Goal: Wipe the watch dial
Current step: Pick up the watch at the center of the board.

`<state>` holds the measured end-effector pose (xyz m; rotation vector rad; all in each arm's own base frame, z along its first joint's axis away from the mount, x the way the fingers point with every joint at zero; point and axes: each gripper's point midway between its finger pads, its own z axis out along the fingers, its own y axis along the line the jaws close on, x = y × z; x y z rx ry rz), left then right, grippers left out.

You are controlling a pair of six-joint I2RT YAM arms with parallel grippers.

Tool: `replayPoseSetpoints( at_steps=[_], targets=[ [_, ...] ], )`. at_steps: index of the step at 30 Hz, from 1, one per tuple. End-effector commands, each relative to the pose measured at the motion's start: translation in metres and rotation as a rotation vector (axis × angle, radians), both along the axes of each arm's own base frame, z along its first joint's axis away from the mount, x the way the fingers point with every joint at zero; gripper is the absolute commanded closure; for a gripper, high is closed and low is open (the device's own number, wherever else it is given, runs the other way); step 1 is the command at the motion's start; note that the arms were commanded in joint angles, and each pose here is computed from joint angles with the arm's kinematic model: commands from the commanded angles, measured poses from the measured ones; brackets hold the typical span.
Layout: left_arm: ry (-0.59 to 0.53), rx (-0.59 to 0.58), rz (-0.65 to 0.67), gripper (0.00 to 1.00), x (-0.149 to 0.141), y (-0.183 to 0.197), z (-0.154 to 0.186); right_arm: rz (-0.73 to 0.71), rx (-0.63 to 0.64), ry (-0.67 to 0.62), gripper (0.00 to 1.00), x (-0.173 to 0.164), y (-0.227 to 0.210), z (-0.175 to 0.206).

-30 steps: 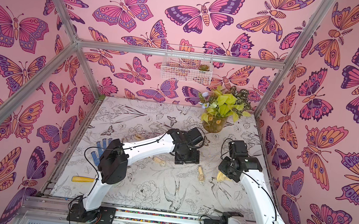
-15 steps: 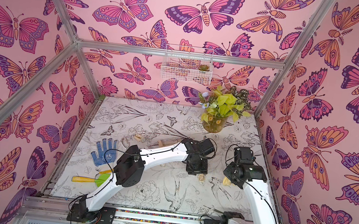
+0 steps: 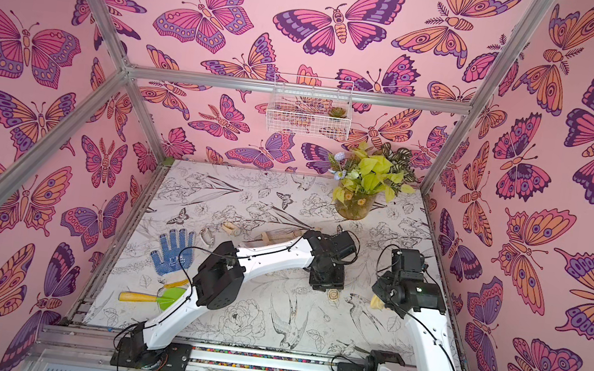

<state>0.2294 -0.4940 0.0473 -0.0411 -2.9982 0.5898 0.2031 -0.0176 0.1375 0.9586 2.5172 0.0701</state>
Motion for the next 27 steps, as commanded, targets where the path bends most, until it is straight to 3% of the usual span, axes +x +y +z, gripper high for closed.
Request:
replayPoseSetpoints(
  at_steps=[1, 10, 16, 21, 27],
  targets=[
    [0.024, 0.019, 0.016, 0.49, 0.004, 0.001, -0.015, -0.008, 0.008, 0.01, 1.0, -0.005, -0.001, -0.001],
    [0.058, 0.039, 0.034, 0.54, 0.006, 0.003, -0.034, 0.003, 0.021, -0.005, 1.0, -0.003, 0.001, 0.003],
    [0.068, 0.05, 0.047, 0.65, 0.009, 0.006, -0.042, 0.011, 0.037, -0.009, 1.0, -0.003, 0.004, 0.002],
    [0.051, 0.037, 0.057, 0.8, 0.017, 0.007, -0.035, 0.011, 0.051, -0.016, 1.0, -0.002, 0.006, 0.001],
    [0.02, 0.019, 0.071, 0.8, 0.028, 0.011, -0.019, 0.02, 0.064, -0.027, 1.0, 0.001, 0.009, 0.001]
  ],
)
